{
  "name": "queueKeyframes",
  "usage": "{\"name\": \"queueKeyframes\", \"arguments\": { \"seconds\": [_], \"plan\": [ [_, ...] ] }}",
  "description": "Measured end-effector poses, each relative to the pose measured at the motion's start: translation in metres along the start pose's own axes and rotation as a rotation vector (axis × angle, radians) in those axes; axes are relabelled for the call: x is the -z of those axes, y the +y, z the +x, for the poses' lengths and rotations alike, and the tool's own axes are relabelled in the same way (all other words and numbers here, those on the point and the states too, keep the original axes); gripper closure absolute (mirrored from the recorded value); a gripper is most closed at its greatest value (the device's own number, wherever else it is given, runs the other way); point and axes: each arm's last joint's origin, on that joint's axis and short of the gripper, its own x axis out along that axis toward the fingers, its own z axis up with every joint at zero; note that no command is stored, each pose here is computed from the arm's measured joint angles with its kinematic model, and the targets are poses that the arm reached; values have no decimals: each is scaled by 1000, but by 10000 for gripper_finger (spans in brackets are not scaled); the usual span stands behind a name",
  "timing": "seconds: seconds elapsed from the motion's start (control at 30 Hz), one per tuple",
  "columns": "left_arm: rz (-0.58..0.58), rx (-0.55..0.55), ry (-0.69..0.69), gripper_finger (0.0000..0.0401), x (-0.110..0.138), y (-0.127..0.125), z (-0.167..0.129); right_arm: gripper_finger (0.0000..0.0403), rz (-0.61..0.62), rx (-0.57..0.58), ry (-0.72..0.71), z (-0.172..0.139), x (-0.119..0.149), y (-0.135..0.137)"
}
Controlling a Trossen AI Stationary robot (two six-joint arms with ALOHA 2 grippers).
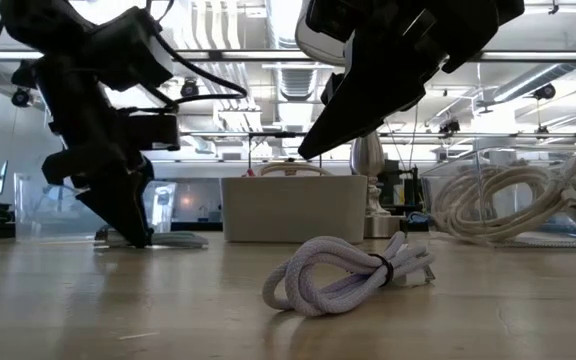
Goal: Pick & Place USB Port
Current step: Put the blue USB charger cable into the white bin
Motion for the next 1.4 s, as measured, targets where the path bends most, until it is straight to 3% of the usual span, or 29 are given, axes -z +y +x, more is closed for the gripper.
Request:
{"name": "queueKeyframes", "arguments": {
  "seconds": [0.07,0.27,0.47,0.73,1.03,1.3,1.4],
  "plan": [
    [4,4,-14,372,-3,-2,-2,278,0,0,0,0,0,0],
    [49,-5,-98,374,-30,-14,-19,278,-30,12,-2,0,0,-1],
    [57,-70,-108,347,-51,-15,-45,283,-12,11,0,0,0,0],
    [-18,-257,-104,370,-56,-2,-94,286,77,12,11,0,3,-1],
    [-268,-471,-113,361,-20,30,-139,294,126,2,9,0,5,3],
    [-354,-491,-107,352,13,40,-105,310,104,-34,7,0,5,10],
    [-366,-503,-99,343,24,43,-89,316,29,-43,-20,0,3,11]
  ]
}}
